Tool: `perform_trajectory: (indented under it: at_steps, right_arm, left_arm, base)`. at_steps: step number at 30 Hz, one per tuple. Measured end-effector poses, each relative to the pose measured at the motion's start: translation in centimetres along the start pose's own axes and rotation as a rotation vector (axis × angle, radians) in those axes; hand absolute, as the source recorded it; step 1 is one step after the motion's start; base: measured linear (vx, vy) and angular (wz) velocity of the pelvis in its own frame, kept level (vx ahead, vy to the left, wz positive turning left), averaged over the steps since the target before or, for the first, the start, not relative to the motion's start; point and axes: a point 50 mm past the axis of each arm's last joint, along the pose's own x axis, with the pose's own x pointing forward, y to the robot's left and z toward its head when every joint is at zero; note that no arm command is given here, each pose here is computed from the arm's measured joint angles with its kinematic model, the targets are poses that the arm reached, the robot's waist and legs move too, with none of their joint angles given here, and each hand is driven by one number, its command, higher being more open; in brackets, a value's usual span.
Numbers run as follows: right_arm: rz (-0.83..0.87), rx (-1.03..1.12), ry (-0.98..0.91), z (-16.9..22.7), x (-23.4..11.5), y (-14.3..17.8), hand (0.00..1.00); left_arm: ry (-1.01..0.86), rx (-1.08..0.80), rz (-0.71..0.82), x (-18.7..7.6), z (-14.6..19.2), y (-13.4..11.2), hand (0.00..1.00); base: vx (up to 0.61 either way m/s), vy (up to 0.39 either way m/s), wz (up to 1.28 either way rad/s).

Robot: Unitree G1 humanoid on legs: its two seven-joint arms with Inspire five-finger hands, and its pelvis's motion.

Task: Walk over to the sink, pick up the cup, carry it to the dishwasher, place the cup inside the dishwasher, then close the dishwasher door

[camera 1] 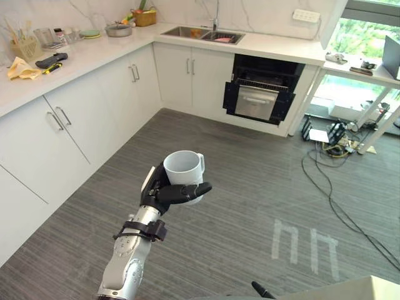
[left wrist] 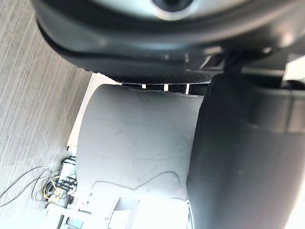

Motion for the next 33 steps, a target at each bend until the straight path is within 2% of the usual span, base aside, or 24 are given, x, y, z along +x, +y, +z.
perform_trajectory:
  at_steps: [5, 8, 10, 12, 14, 16, 18, 22, 25, 30, 33]
  right_arm:
    - [-0.043, 0.129, -0.024, -1.8, -0.8, -1.7, 1.00]
    - [-0.060, 0.206, -0.015, -2.8, -1.0, -2.2, 1.00]
    - [-0.108, 0.153, -0.034, -1.6, -1.4, -3.6, 1.00]
    - [-0.118, 0.068, -0.063, 0.6, -1.4, -3.7, 1.00]
    - [-0.080, -0.003, -0.115, 3.4, -0.7, -2.2, 1.00]
    - [0.026, -0.107, -0.208, 6.8, 0.2, 1.7, 1.00]
    - [0.091, -0.177, -0.279, 8.8, 0.3, 4.1, 1.00]
    - [0.193, -0.192, -0.266, 7.3, 1.1, 7.8, 1.00]
    - [0.139, -0.207, -0.210, 5.5, 1.1, 6.2, 1.00]
    - [-0.001, -0.126, -0.203, 4.3, 0.0, 1.4, 1.00]
    - [-0.045, -0.097, -0.186, 2.6, -0.5, -0.2, 1.00]
  left_arm:
    - [-0.009, -0.087, 0.082, 0.4, -0.7, 0.1, 0.00]
    - [-0.015, -0.164, 0.193, 0.4, -0.9, 1.1, 0.00]
    - [0.020, -0.258, 0.225, 0.7, -1.8, 0.3, 0.00]
    - [0.033, -0.261, 0.232, 0.5, -2.0, 0.3, 0.00]
    - [0.023, -0.243, 0.239, 0.4, -1.7, 0.6, 0.00]
    - [-0.004, -0.233, 0.259, 0.1, -1.0, 1.0, 0.00]
    - [-0.022, -0.237, 0.264, -0.3, -0.7, 0.9, 0.00]
    - [-0.099, -0.229, 0.301, -0.8, 0.4, 1.8, 0.00]
    - [-0.098, -0.242, 0.317, -1.0, 0.1, 2.3, 0.00]
    - [-0.117, -0.234, 0.204, -0.9, 0.8, 1.4, 0.00]
    - [-0.113, -0.194, 0.162, -0.6, 1.2, 0.7, 0.00]
  base:
    - [-0.02, -0.041, 0.04]
    - [0.16, -0.161, 0.05]
    - [0.15, -0.121, 0.53]
    - [0.27, 0.024, -0.13]
    - [0.35, 0.071, -0.41]
    - [0.36, 0.145, -0.49]
    - [0.36, 0.173, -0.38]
    - [0.22, 0.050, -0.10]
    - [0.13, 0.059, -0.09]
    - [0.15, 0.124, 0.09]
    - [0.18, 0.099, 0.27]
